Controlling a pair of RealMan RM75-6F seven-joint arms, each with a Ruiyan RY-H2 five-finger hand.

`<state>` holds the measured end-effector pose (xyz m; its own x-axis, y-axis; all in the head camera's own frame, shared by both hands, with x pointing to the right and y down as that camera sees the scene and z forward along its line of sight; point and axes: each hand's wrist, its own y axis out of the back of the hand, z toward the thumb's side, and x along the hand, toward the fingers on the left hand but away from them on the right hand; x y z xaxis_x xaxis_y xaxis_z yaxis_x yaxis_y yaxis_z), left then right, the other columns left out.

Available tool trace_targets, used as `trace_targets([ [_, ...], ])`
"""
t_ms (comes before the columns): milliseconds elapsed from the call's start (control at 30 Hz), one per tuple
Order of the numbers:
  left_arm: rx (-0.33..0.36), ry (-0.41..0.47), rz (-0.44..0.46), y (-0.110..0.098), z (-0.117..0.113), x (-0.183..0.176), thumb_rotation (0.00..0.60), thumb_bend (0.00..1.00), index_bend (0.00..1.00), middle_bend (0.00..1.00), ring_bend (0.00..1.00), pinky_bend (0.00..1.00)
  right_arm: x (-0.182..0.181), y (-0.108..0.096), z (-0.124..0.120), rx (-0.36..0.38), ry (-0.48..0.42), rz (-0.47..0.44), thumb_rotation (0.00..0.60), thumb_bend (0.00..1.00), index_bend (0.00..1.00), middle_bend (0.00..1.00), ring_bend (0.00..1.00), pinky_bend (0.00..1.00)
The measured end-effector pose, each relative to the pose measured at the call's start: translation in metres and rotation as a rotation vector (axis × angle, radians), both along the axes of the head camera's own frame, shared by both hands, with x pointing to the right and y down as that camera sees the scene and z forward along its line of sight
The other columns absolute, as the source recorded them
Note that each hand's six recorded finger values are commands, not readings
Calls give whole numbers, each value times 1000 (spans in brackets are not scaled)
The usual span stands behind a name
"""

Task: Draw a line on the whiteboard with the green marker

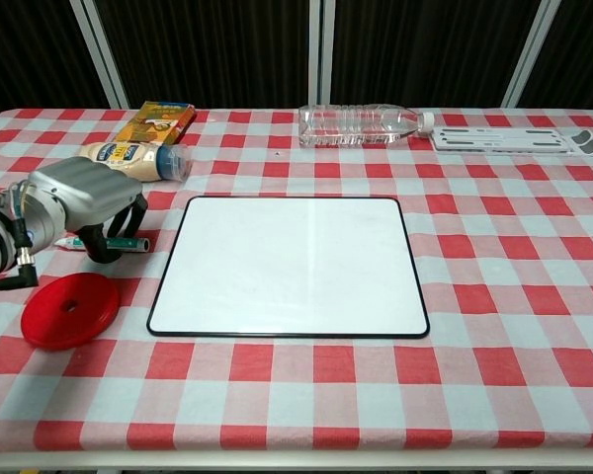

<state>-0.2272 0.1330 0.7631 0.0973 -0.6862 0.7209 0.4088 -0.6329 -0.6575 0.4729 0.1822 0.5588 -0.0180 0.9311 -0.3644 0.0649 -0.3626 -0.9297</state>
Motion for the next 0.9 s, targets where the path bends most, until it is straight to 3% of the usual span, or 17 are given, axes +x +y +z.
trace_targets([
  [367,18,28,-6,-2,0,-1,600,390,586,585,831,970,-1,1,-2,2,1,0,600,146,0,22,0,0],
  [533,39,94,-27,-7,-8,1,600,414,607,607,836,977,-2,1,-5,11,4,-1,600,146,0,22,0,0],
  [733,32,314,-138,-16,-25,11,600,439,607,610,836,976,-5,2,-8,20,2,-8,600,146,0,22,0,0],
  [900,29,565,-201,-24,-42,32,600,442,607,611,835,952,-6,3,-10,21,4,-9,600,147,0,22,0,0],
])
